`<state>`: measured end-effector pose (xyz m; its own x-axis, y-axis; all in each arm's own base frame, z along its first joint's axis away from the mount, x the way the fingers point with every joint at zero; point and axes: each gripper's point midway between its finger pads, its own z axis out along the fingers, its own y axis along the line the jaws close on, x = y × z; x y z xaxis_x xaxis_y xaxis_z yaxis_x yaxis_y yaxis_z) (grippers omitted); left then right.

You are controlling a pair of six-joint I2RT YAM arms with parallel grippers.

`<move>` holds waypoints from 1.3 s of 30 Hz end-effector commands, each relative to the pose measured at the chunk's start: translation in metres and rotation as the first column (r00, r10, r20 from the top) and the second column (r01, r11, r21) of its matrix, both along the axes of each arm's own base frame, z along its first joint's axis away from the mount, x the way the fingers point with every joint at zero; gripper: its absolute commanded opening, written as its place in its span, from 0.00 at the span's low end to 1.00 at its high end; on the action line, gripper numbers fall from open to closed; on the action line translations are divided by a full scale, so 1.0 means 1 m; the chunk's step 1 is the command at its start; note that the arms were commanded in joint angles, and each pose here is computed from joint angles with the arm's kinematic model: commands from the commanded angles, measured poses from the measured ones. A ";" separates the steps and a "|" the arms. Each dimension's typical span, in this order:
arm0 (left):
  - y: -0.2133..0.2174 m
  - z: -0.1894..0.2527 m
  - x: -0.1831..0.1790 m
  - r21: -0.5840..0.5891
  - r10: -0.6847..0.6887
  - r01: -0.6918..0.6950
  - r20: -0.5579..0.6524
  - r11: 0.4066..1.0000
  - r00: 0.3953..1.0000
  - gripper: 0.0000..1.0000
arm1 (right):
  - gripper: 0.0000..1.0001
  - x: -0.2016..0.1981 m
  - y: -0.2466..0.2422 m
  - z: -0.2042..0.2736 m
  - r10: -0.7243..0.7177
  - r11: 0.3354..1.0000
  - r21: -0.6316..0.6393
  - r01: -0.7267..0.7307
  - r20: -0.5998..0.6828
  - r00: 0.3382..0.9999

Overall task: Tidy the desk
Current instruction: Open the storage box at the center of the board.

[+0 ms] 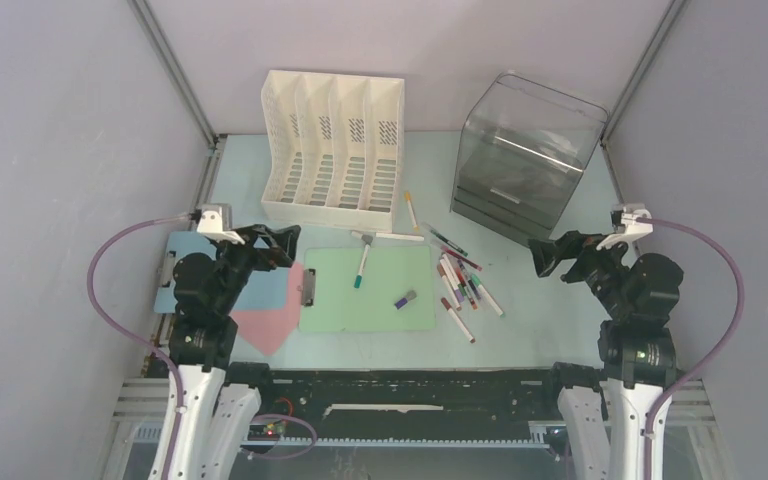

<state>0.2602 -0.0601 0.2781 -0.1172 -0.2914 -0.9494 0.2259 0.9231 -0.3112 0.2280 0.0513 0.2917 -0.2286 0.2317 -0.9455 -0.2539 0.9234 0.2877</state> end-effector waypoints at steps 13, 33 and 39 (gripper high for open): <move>-0.072 -0.017 -0.024 -0.268 -0.351 0.309 -0.125 0.912 0.928 1.00 | 1.00 -0.011 0.025 -0.005 0.180 0.984 -0.020 -0.180 0.027 0.983; -0.197 -0.103 -0.022 -0.247 -0.485 0.426 -0.274 0.870 0.831 1.00 | 1.00 -0.039 0.051 -0.053 0.530 0.803 -0.309 -0.509 -0.020 0.848; -0.223 -0.131 -0.004 -0.212 -0.471 0.420 -0.388 0.882 0.792 0.99 | 1.00 -0.037 0.049 -0.056 0.520 0.801 -0.331 -0.499 -0.029 0.854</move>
<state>0.2323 -0.2628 0.1191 -0.6881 -0.1525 -0.7094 0.4091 0.7259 -0.5529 0.1918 0.0997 0.2264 -0.2268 -0.1714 -0.9588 -0.7027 0.7104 0.0392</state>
